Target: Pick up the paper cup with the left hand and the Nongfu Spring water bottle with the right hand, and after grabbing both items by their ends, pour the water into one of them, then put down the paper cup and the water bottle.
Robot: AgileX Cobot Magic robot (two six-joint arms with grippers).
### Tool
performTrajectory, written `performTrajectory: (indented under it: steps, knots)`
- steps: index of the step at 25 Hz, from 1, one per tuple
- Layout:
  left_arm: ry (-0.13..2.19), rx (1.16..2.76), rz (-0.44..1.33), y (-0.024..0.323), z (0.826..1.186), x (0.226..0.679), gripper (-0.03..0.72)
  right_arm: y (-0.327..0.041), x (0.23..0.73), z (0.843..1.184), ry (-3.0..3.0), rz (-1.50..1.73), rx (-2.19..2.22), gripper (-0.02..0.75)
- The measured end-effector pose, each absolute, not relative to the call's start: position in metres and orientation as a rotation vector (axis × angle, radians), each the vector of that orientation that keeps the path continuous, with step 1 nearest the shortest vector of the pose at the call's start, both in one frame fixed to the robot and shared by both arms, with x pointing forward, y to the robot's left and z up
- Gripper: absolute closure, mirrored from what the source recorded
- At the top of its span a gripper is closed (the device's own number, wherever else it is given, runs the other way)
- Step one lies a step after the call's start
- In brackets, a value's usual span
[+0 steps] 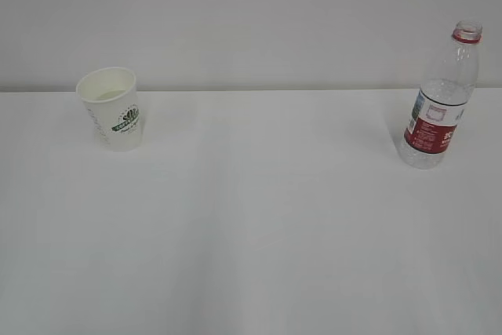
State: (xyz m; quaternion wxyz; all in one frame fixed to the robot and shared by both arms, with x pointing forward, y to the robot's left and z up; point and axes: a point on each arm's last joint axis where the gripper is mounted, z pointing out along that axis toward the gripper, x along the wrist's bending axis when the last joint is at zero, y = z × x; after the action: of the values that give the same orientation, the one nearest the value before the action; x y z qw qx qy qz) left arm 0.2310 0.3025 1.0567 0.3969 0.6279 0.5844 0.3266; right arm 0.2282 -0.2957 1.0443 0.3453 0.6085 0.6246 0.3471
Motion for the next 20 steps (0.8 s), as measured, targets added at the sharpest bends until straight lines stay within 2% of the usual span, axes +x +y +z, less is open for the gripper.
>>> performTrajectory:
  steps: [7, 13, 20]
  knots:
    - [1.481, 1.591, 0.827, 0.3025, 1.0567, 0.2310, 0.108, -0.2957, 0.2282, 1.0444, 1.620, 0.902, 1.579, 0.146]
    - [1.481, 1.590, 0.827, 0.3025, 1.0567, 0.2310, 0.111, -0.2957, 0.2282, 1.0444, 1.620, 0.902, 1.579, 0.092]
    - [1.481, 1.590, 0.827, 0.3025, 1.0567, 0.2310, 0.112, -0.2957, 0.2282, 1.0444, 1.620, 0.902, 1.579, 0.099]
